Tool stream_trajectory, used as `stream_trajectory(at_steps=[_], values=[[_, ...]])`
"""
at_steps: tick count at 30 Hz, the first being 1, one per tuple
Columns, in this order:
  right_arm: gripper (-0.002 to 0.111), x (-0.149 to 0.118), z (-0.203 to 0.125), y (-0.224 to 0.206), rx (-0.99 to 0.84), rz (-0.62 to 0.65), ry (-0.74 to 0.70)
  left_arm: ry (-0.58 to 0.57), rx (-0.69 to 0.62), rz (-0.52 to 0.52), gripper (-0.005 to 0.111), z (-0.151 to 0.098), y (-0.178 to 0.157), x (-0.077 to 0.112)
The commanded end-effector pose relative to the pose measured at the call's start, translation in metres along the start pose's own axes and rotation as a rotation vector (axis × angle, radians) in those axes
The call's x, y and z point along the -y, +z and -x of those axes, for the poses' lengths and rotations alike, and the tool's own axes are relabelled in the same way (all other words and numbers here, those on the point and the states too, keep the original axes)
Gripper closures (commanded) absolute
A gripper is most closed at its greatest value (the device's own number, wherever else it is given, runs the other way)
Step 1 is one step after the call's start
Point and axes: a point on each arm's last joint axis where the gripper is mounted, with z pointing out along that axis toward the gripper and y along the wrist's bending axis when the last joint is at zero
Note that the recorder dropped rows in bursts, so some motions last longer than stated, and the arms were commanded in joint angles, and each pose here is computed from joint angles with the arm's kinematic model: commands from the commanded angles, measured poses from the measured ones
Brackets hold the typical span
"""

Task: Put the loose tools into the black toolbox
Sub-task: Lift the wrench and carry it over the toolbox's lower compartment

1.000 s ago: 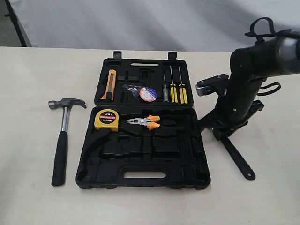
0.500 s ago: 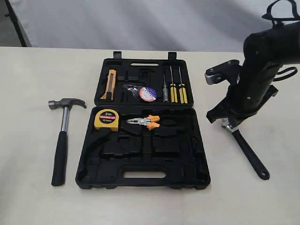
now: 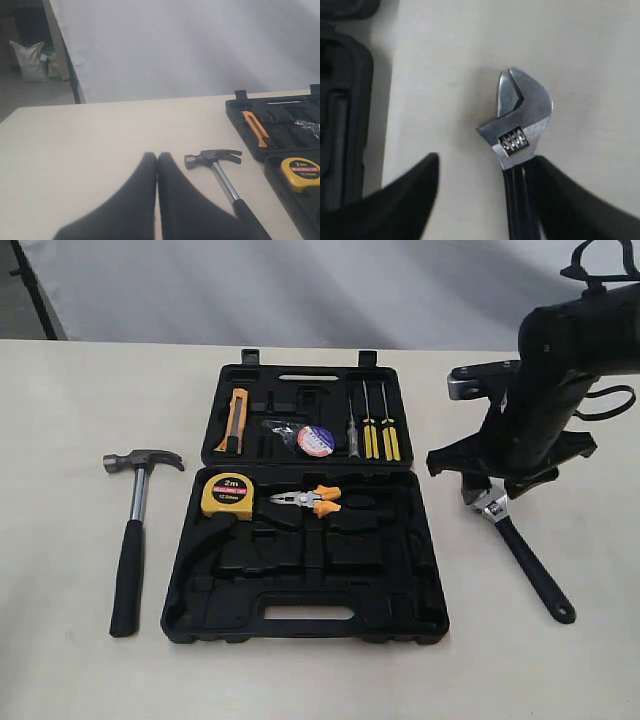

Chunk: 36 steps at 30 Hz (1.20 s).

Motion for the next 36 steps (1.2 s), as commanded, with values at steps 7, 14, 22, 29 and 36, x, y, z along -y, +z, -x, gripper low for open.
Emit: stream_trajectory(at_steps=[7,14,22,29,36], values=[[0.023,0.009,0.005,0.025,-0.006,-0.055,0.052,-0.022,0.007,-0.014,0.105,-0.002,-0.001,0.000],[0.028,0.038,0.007,0.035,0.000,0.021,0.195,-0.022,0.007,-0.014,0.105,-0.002,-0.001,0.000],[0.062,0.036,0.006,0.052,-0.019,0.045,0.207,-0.022,0.007,-0.014,0.105,-0.002,-0.001,0.000],[0.071,0.034,0.002,0.063,-0.072,0.045,0.210,-0.022,0.007,-0.014,0.105,-0.002,-0.001,0.000],[0.103,0.033,0.001,0.062,-0.075,0.051,0.152,-0.022,0.007,-0.014,0.105,-0.002,-0.001,0.000]])
